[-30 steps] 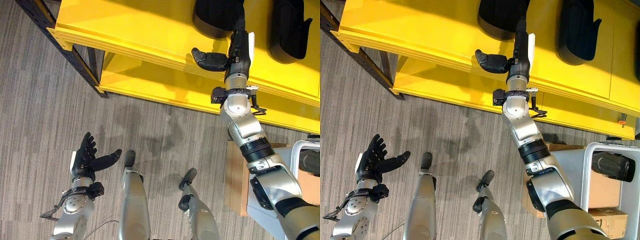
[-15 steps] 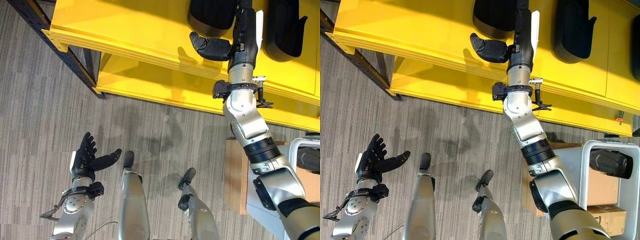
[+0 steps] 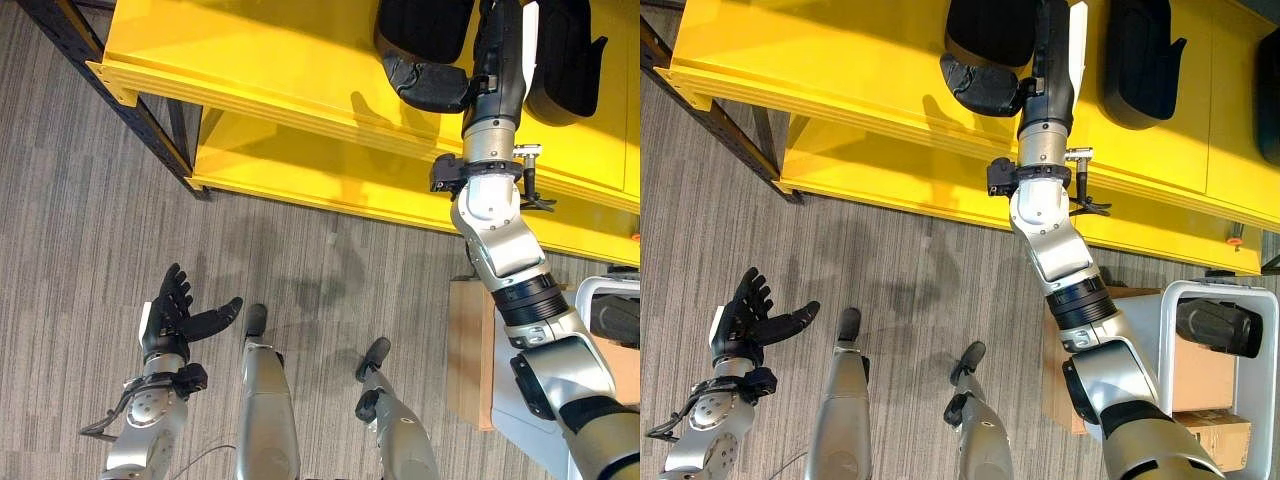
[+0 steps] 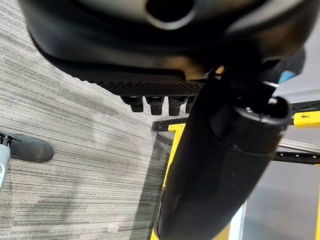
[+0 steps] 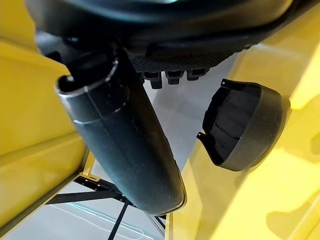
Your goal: Move parts from the plastic box to the shelf.
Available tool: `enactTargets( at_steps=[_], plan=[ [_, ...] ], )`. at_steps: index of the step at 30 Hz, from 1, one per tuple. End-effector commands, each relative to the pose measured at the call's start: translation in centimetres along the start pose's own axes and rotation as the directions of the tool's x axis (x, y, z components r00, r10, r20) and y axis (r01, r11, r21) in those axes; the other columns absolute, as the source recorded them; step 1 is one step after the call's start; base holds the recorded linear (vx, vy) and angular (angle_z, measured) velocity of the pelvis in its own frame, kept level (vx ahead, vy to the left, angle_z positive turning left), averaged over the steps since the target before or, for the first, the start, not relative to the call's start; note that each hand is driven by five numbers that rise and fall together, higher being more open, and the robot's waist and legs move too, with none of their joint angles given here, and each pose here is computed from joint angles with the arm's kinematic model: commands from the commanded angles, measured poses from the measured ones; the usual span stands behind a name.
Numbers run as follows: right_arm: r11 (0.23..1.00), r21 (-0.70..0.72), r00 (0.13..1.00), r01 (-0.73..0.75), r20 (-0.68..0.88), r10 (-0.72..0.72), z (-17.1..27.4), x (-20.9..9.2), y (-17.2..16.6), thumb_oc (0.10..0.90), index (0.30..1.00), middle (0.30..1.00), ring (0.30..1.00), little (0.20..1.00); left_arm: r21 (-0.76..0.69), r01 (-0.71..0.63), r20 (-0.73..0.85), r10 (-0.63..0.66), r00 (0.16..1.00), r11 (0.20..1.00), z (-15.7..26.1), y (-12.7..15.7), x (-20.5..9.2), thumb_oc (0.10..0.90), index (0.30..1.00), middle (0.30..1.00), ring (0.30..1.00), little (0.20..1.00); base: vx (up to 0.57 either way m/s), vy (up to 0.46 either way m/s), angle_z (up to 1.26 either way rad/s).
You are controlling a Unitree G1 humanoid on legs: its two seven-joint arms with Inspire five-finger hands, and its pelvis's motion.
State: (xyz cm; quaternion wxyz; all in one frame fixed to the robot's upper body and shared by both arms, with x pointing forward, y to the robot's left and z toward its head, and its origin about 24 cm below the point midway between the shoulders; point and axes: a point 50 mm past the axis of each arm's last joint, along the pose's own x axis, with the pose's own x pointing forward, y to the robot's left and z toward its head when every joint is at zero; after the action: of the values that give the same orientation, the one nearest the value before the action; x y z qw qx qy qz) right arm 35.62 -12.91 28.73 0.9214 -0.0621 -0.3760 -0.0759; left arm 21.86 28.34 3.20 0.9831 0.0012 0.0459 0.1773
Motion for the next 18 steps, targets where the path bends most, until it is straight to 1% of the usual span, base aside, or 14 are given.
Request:
enactTargets(
  at_steps=[1,7,12,18],
  plan=[
    [0.989,0.1,0.959,0.106,0.254,-0.128,6.1,3.4,-2.8,0.9,1.0,1.0,1.0,1.0,0.001,0.017,0.146,-0.017,0.989,1.0,2.6,0.8,-0.5,0.9,1.0,1.0,1.0,1.0,0.0,0.0,0.0],
    [0.995,0.043,0.961,0.093,0.256,-0.101,6.4,4.3,-2.4,0.9,1.0,1.0,1.0,1.0,0.015,0.028,0.15,-0.03,0.988,0.999,2.7,1.0,-0.3,0.9,1.0,1.0,1.0,1.0,0.0,0.0,0.0],
    [0.994,-0.049,0.971,0.1,0.222,-0.087,6.2,6.1,-2.7,0.9,1.0,1.0,1.0,1.0,0.034,0.052,0.151,-0.056,0.987,0.998,2.8,1.1,-0.3,0.9,1.0,1.0,1.0,1.0,0.01,-0.002,0.0],
    [0.993,-0.058,0.981,0.102,0.171,-0.091,6.0,7.6,-2.7,0.9,1.0,1.0,1.0,1.0,0.03,0.056,0.149,-0.06,0.987,0.998,2.8,1.3,-0.2,0.9,1.0,1.0,1.0,1.0,0.0,-0.004,0.01]
  ],
)
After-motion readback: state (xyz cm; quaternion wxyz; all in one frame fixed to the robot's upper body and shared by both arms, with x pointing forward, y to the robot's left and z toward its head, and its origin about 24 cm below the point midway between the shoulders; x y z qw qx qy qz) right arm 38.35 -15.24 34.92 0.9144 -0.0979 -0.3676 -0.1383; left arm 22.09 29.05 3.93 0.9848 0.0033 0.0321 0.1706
